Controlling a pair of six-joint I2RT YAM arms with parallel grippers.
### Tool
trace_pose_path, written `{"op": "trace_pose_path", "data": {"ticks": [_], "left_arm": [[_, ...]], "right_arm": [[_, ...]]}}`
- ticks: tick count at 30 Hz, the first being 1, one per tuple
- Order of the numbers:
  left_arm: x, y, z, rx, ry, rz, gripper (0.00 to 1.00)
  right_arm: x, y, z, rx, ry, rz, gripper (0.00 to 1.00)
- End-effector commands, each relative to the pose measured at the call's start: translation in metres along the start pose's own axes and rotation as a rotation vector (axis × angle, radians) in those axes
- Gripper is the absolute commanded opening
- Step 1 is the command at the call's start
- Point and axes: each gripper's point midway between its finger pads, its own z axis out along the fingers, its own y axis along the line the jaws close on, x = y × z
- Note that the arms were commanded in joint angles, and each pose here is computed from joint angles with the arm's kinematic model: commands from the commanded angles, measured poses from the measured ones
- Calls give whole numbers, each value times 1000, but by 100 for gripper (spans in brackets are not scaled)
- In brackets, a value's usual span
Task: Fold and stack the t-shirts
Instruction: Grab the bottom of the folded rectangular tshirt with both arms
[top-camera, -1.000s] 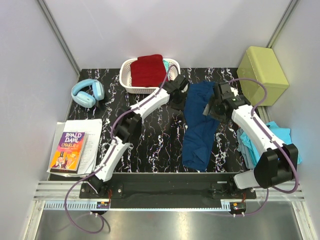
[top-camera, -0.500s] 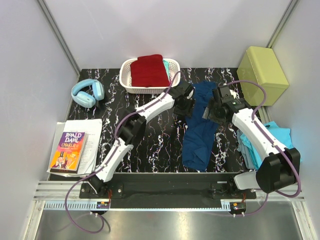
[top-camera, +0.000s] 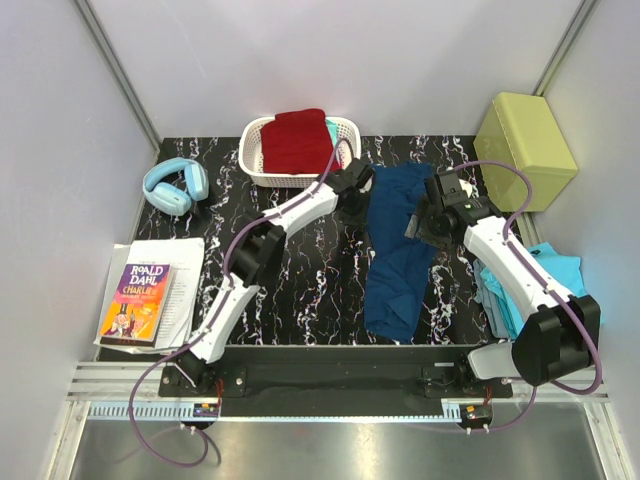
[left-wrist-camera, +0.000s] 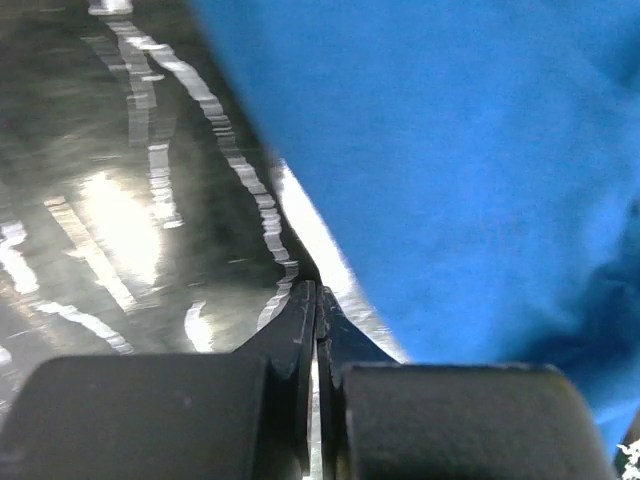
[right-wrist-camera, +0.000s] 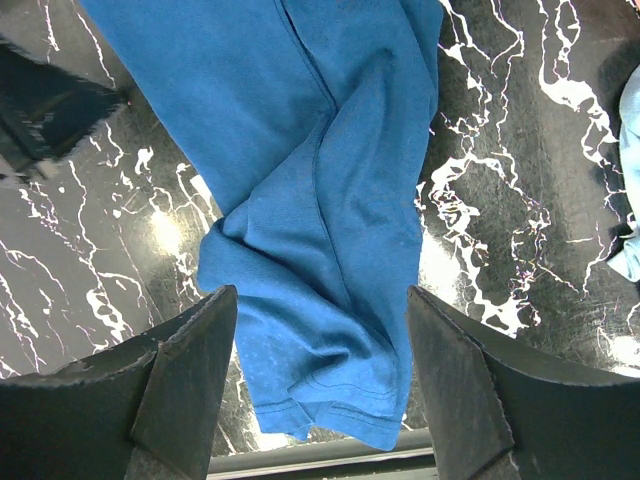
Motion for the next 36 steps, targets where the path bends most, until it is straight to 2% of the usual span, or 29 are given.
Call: {"op": "trace_pose_path", "data": {"ticks": [1,6,7,8,11,14,22,30,36], "left_arm": [[3,43,-9,-144,-2,-32,0],[1,50,-12,-134,2,-42,2],[0,43,-15,-104,4,-38,16],[-3,41,-19,-98,-5,-37,22],[-11,32,-26,-80,-39,-17,34],[-17,24,-30,-61,-55,-6,40],[-18,4,-32,-16,-62,21,41],[-30,-39,-48,84,-127,92,41],[-34,-44,-42,106,-129,102,41]], "right_arm": [[0,2,2,5,-2,-6,75],[0,1,3,10,-4,2,74],[1,1,4,10,-2,1,74],[2,0,4,15,-3,1,74],[3,-1,5,19,-2,5,74],[3,-2,5,22,-2,6,74],[7,-5,7,37,3,4,74],[8,-7,9,44,5,10,74],[10,-10,10,53,3,9,74]]}}
